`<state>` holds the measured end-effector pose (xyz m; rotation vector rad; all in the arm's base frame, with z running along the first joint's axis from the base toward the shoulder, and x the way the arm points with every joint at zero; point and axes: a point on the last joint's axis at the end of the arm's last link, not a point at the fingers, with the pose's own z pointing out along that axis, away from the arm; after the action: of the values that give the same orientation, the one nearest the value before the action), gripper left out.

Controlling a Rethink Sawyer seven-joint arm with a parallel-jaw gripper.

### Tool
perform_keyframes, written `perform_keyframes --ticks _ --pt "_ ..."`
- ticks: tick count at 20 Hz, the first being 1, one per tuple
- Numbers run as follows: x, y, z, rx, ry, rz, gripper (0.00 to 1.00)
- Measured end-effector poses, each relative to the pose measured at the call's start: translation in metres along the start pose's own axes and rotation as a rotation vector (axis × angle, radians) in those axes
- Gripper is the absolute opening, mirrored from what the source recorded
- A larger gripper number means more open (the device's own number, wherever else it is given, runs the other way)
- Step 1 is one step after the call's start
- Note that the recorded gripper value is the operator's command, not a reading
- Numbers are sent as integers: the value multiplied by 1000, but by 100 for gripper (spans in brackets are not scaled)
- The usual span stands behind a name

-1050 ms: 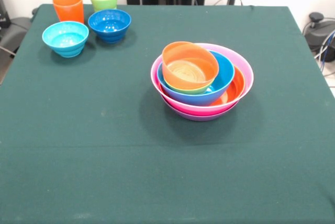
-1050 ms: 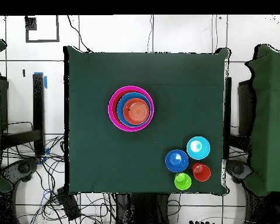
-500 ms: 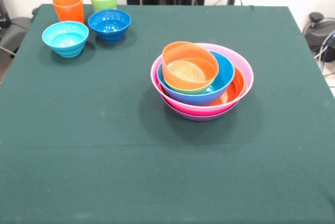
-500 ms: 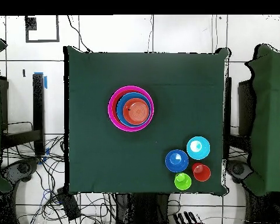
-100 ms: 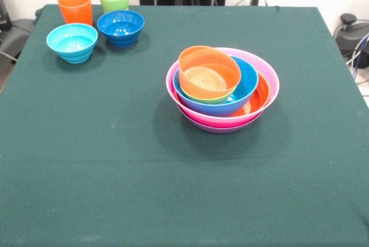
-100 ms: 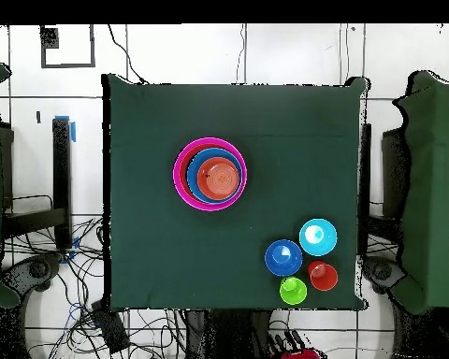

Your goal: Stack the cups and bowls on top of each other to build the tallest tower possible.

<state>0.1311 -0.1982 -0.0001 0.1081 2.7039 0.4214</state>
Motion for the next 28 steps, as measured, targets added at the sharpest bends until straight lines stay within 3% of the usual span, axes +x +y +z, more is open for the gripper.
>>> perform_keyframes --ticks 7,8,14,17,24,28 --pt "24 -22 12 39 78 114 100" --pt "33 -26 17 44 93 149 100" --pt "45 -33 28 49 93 173 100" --pt "48 -35 34 51 75 126 100" --pt "52 -36 41 34 53 -73 100" --pt "53 -36 41 24 61 -126 100"
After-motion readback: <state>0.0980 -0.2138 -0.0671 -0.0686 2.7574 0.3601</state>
